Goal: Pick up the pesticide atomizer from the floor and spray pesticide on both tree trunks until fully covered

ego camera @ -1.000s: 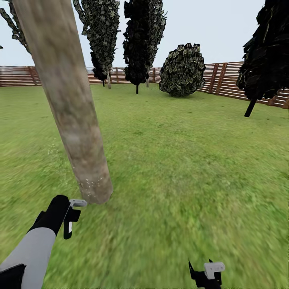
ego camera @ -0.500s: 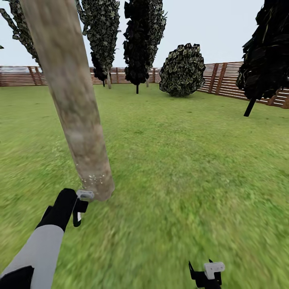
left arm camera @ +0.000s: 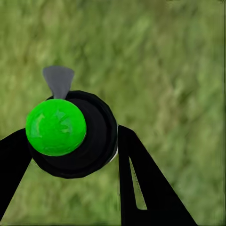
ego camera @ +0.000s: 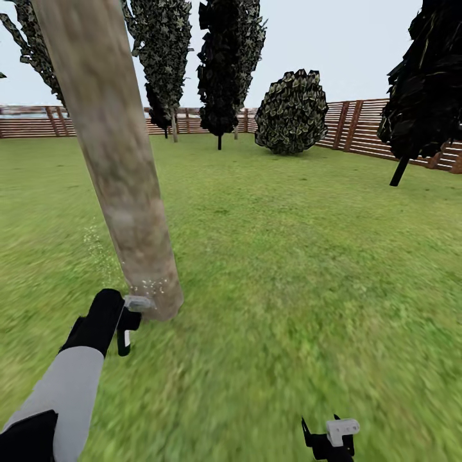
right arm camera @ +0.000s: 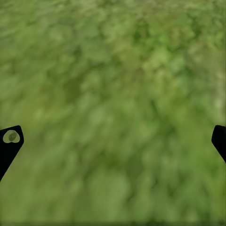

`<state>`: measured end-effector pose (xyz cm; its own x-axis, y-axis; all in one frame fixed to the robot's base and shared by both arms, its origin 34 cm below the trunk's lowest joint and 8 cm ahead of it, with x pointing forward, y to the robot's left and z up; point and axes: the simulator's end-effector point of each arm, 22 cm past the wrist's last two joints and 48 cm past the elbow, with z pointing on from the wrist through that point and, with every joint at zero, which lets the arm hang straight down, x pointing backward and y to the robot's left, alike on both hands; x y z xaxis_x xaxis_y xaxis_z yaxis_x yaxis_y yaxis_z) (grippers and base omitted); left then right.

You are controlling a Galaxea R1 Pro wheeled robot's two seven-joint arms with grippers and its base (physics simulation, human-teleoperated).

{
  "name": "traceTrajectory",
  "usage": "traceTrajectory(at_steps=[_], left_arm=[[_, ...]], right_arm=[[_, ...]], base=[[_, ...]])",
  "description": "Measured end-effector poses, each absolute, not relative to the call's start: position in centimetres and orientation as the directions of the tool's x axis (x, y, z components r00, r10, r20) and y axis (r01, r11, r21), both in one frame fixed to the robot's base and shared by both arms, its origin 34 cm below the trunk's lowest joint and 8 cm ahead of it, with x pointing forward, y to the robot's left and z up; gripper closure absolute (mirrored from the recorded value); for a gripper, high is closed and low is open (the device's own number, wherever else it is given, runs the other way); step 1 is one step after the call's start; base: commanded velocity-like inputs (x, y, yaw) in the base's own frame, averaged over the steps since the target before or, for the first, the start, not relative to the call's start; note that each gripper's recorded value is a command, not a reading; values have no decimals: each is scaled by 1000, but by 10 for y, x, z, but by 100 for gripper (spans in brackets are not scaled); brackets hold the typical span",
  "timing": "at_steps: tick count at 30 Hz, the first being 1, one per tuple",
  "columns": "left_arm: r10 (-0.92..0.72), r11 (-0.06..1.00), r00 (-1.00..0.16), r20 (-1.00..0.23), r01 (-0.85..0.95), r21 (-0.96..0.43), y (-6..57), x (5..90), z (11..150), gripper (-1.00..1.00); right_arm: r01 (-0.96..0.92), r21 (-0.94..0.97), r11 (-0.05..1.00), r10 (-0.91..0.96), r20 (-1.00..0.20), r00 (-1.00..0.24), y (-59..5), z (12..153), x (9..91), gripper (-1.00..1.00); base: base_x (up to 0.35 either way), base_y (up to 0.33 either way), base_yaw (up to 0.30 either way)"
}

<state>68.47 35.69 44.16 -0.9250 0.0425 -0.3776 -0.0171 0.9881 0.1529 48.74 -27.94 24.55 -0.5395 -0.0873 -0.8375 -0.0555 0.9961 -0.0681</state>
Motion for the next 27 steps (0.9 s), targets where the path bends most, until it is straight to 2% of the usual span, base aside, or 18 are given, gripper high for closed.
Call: traceTrajectory(at_steps=[6, 13, 16, 19, 23, 27], left_arm=[[44, 995, -924, -379, 8, 97, 358, 684, 444, 100], [84, 996, -886, -455, 56, 74, 307, 716, 481, 100], [100, 993, -879, -467, 56, 107, 317, 720, 489, 100], [85, 986, -880, -467, 8, 164, 365, 716, 495, 100], [83, 988, -883, -461, 12, 155, 364, 713, 491, 100], [85, 991, -875, -476, 24, 134, 348, 720, 497, 100]], right_arm=[[-56, -67, 996, -86, -838, -540, -278, 245, 487, -100], [-56, -67, 996, -86, -838, -539, -278, 246, 487, -100], [-56, -67, 996, -86, -838, -539, -278, 246, 487, -100], [-56, -67, 996, -86, -838, -539, -278, 246, 487, -100], [-56, -67, 996, -86, -838, -539, -278, 246, 487, -100], [-55, -67, 996, -86, -838, -540, -279, 246, 487, -100]], base=[[0, 0, 0], [0, 0, 0], [0, 0, 0], [0, 0, 0], [-17, 0, 0], [-264, 0, 0]])
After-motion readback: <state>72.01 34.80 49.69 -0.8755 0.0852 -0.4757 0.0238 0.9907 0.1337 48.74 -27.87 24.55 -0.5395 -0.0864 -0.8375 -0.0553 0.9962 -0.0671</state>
